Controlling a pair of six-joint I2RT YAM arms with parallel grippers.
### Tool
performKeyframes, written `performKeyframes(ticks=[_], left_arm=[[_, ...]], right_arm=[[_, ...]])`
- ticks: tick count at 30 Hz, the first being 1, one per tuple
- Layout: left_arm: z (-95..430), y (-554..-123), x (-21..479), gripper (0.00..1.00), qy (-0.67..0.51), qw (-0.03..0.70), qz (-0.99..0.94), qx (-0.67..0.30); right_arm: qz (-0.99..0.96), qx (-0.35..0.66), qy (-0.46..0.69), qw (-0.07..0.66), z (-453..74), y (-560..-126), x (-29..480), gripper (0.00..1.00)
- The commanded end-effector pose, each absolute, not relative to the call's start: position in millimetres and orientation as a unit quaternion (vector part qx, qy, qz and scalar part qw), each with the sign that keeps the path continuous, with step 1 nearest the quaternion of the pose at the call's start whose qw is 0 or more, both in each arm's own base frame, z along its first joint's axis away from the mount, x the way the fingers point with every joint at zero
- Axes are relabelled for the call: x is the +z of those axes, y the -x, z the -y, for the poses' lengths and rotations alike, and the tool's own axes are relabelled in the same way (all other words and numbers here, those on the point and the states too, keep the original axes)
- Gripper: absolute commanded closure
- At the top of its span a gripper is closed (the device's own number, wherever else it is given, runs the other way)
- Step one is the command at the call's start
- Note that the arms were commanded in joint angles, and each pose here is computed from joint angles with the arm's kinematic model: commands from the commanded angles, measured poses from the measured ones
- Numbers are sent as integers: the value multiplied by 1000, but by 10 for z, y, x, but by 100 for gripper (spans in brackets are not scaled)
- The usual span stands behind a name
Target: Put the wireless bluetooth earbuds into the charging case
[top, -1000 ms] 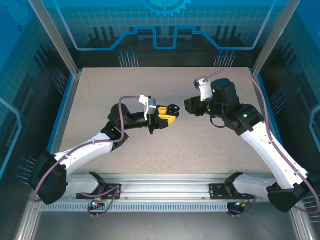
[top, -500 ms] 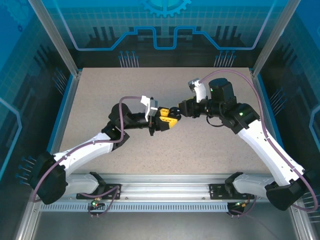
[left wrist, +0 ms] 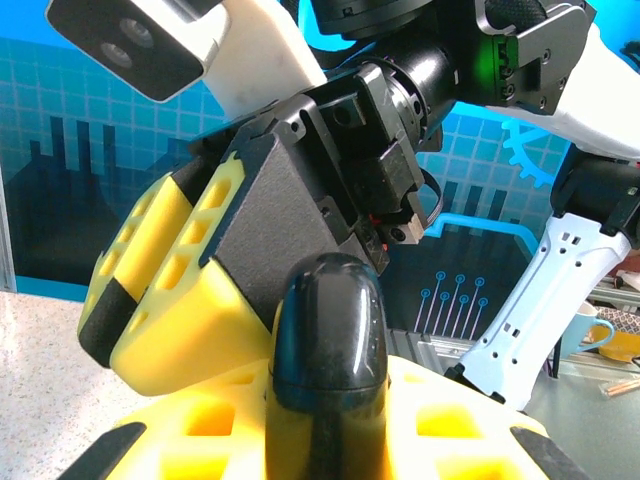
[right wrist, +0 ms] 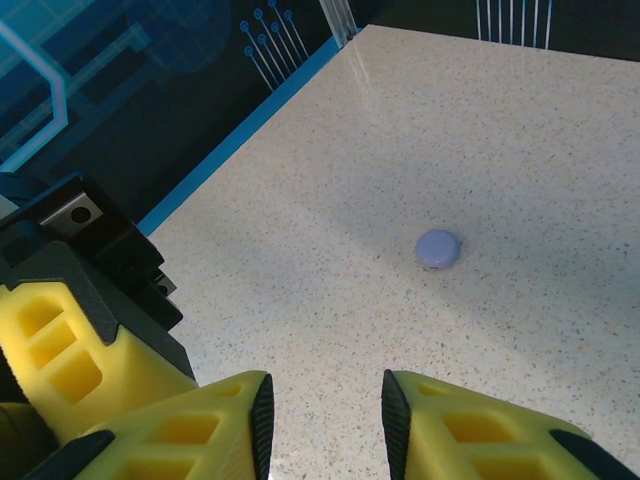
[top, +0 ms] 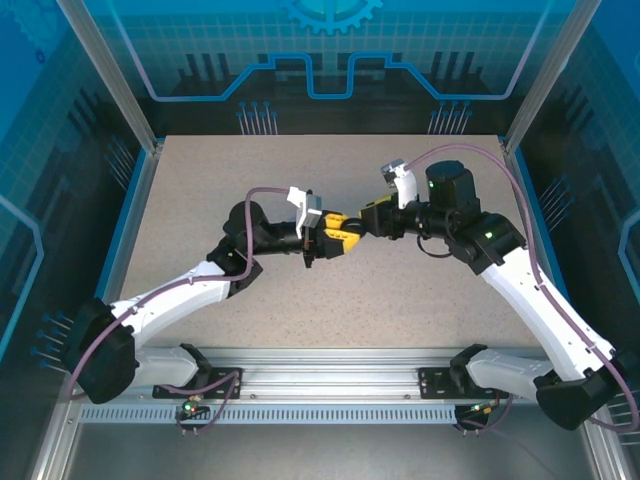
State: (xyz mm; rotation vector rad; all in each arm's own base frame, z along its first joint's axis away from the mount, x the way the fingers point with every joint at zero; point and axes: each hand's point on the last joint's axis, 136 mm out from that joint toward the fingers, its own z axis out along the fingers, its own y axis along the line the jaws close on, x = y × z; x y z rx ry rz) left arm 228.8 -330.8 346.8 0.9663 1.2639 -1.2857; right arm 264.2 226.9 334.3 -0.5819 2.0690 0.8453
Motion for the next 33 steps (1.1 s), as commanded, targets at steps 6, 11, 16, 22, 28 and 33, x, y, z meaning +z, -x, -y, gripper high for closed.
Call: performKeyframes(ticks=[6, 11, 16, 22, 28, 33], left_arm=[[3307, -2700, 3306, 93, -336, 516, -602, -509], [3145, -3148, 3050, 94, -233, 478, -671, -516], [3069, -3419, 2674, 93, -176, 443, -729, -492], [3083, -3591, 2149, 91, -137, 356, -812, -442], [3123, -3661, 1618, 91, -91, 255, -871, -410], [3130, -3665, 1283, 92, -67, 207, -892, -395]], right_arm=[[-862, 233, 155, 422, -1907, -2869, 3183, 61], [-893, 153, 91, 413, -1575, -3017, 2948, 60], [-890, 148, 81, 424, -1495, -3009, 2951, 60], [-887, 149, 79, 431, -1451, -2973, 2989, 59], [-888, 145, 76, 429, -1417, -2966, 2985, 59], [-891, 142, 75, 424, -1400, -2968, 2943, 59]])
